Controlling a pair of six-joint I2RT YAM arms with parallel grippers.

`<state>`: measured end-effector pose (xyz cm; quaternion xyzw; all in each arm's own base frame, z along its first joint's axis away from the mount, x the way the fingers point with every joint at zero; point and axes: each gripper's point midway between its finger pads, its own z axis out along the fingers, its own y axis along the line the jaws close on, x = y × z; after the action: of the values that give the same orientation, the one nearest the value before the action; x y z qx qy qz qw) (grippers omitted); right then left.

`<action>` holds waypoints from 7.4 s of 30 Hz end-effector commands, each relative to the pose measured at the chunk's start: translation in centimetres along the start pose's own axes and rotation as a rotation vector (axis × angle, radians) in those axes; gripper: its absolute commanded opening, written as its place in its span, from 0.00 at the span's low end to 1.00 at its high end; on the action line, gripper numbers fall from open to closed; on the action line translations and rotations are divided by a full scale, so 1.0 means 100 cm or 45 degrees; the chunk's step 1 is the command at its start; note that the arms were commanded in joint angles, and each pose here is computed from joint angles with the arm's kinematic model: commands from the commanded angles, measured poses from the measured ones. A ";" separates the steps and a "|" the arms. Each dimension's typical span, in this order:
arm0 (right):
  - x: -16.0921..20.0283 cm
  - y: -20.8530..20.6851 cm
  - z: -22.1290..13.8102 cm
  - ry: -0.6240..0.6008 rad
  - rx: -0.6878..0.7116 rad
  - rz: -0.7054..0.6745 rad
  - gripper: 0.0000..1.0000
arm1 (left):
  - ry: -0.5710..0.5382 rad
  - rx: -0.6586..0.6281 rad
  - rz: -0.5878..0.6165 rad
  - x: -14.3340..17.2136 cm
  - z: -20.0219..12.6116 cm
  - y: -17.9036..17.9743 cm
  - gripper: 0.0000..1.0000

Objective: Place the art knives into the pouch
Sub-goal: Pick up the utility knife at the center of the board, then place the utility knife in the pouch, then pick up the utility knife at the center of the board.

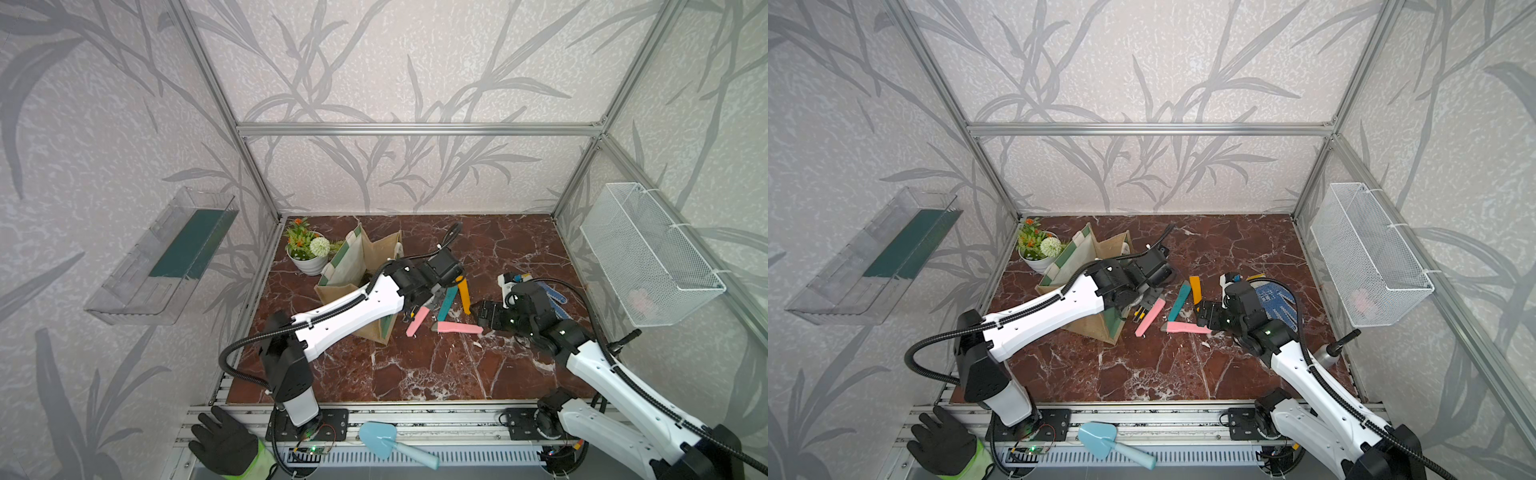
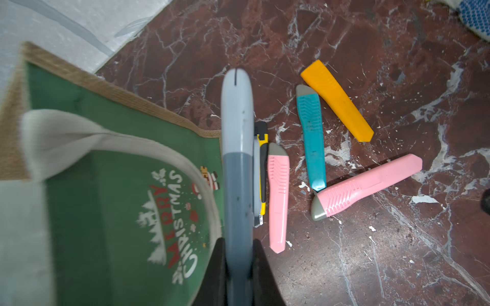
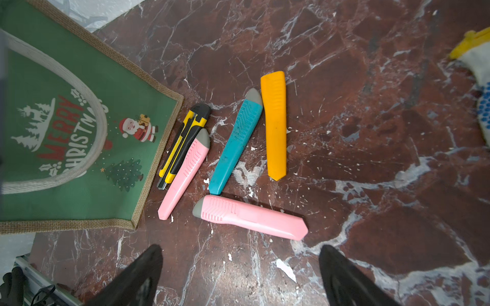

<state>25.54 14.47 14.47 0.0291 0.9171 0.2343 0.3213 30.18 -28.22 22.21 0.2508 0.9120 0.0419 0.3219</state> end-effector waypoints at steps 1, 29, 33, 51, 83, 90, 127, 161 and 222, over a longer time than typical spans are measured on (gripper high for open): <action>-0.010 0.016 0.001 0.002 -0.076 -0.040 0.93 | -0.063 0.001 -0.052 -0.014 -0.042 0.034 0.11; 0.018 -0.006 -0.002 -0.011 -0.049 -0.139 0.94 | -0.066 0.103 -0.609 0.018 -0.001 0.161 0.11; 0.025 -0.010 -0.003 -0.004 -0.050 -0.130 0.95 | 0.000 0.096 -0.609 0.027 0.014 0.158 0.10; 0.037 -0.008 0.017 0.105 -0.074 0.004 0.99 | -0.104 0.176 -0.544 0.019 -0.039 0.135 0.95; 0.056 -0.008 -0.054 0.034 -0.138 0.119 0.99 | 0.032 0.325 0.023 0.040 0.027 -0.061 0.59; 0.053 -0.013 -0.072 -0.027 -0.109 0.169 0.99 | 0.170 0.088 0.058 0.044 0.089 -0.053 0.52; 0.053 -0.038 -0.061 -0.022 0.076 0.163 1.00 | 0.362 0.088 0.115 0.076 0.180 -0.078 0.39; 0.055 -0.042 -0.051 -0.009 0.093 0.174 1.00 | 0.450 0.176 0.098 0.089 0.194 -0.080 0.26; -0.045 -0.025 -0.037 -0.082 0.323 -0.282 0.99 | -0.114 -0.052 -0.045 -0.111 -0.039 0.068 0.07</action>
<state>25.66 10.15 17.62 0.0031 0.9268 0.1090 0.3594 39.39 -31.50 30.78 0.2351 0.8993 -0.0077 0.3687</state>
